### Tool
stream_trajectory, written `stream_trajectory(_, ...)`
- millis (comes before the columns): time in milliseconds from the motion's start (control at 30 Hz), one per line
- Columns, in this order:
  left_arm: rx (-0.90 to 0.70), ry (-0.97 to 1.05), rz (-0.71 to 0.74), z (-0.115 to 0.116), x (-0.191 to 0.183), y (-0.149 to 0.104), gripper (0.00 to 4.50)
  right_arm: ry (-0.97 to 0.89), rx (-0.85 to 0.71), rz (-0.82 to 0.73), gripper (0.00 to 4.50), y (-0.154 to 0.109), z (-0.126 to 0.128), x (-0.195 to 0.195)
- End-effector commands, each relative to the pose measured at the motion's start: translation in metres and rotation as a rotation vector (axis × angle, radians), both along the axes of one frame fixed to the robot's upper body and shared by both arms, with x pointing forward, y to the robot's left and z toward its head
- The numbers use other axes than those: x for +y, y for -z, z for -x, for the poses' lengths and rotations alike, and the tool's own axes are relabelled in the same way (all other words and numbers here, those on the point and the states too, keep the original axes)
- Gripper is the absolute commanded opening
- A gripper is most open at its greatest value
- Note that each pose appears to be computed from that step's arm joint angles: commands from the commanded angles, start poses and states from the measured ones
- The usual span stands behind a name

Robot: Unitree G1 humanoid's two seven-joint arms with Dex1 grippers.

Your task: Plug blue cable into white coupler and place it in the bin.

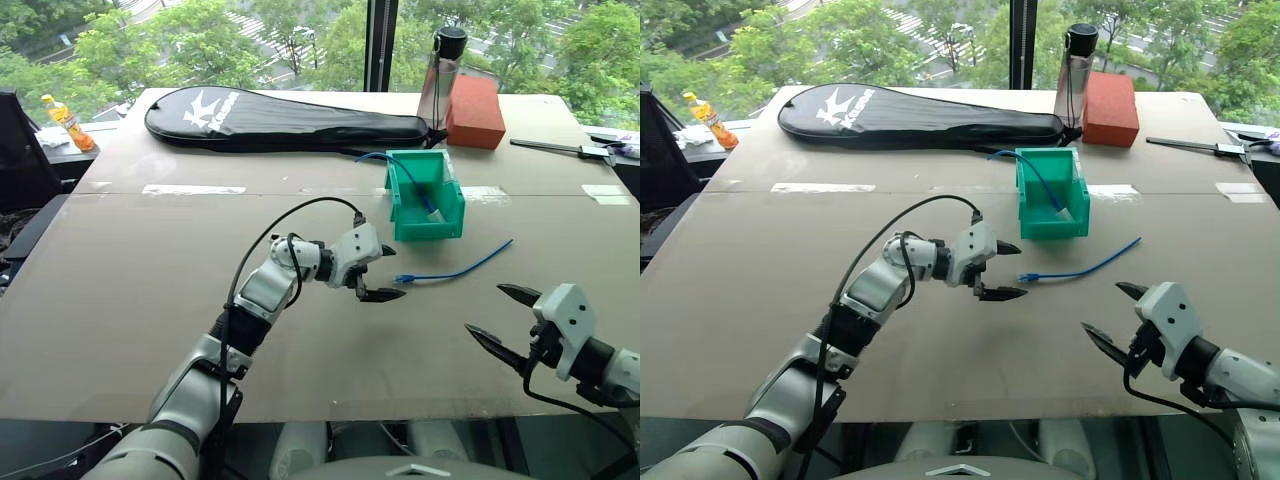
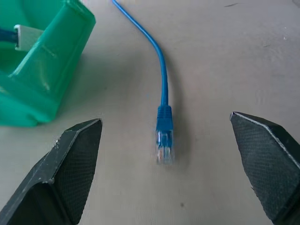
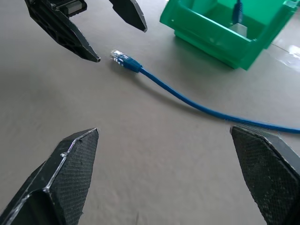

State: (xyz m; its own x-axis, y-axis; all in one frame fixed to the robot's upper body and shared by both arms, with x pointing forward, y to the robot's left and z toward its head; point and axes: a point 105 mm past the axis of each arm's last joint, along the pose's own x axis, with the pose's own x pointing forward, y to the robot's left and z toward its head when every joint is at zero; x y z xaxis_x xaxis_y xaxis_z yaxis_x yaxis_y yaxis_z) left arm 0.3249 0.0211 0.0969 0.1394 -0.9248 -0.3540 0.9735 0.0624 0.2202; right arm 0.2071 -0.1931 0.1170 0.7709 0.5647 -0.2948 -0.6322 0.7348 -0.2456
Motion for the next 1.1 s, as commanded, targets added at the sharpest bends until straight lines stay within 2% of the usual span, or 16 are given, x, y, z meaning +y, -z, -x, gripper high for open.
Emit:
stream_trajectory(33, -0.041, 0.028, -0.026, -0.005, -0.004, 0.000, 4.24, 0.014, -0.074, 0.014, 4.48, -0.014, 0.002, 0.002)
stream_trajectory(100, -0.046, 0.031, -0.046, -0.007, -0.003, 0.004, 3.65, 0.031, -0.085, 0.014, 4.50, -0.015, 0.002, 0.001)
stream_trajectory(233, -0.038, 0.030, -0.065, -0.010, 0.000, 0.010, 1.72, 0.049, -0.090, 0.013, 4.50, -0.015, 0.005, 0.001)
stream_trajectory(367, -0.027, 0.031, -0.079, -0.011, 0.003, 0.016, 0.03, 0.067, -0.084, -0.004, 4.50, -0.014, 0.009, 0.002)
stream_trajectory(500, -0.035, 0.046, -0.050, -0.010, 0.002, 0.012, 0.03, 0.085, -0.042, -0.080, 4.50, -0.011, 0.009, 0.009)
stream_trajectory(700, -0.141, 0.125, 0.138, 0.007, -0.004, -0.030, 0.03, 0.139, 0.145, -0.461, 4.50, -0.005, 0.006, 0.043)
stream_trajectory(800, -0.283, 0.138, 0.289, 0.018, -0.014, -0.071, 0.03, 0.114, 0.207, -0.735, 4.50, -0.015, -0.009, 0.075)
stream_trajectory(967, -0.384, 0.104, 0.364, 0.021, -0.019, -0.092, 0.03, 0.115, 0.170, -0.947, 4.50, -0.044, -0.034, 0.081)
stream_trajectory(1067, -0.401, 0.096, 0.373, 0.021, -0.019, -0.096, 0.00, 0.106, 0.164, -1.020, 3.79, -0.054, -0.044, 0.081)
stream_trajectory(1100, -0.401, 0.095, 0.371, 0.021, -0.019, -0.096, 0.00, 0.107, 0.160, -1.033, 3.31, -0.057, -0.046, 0.079)
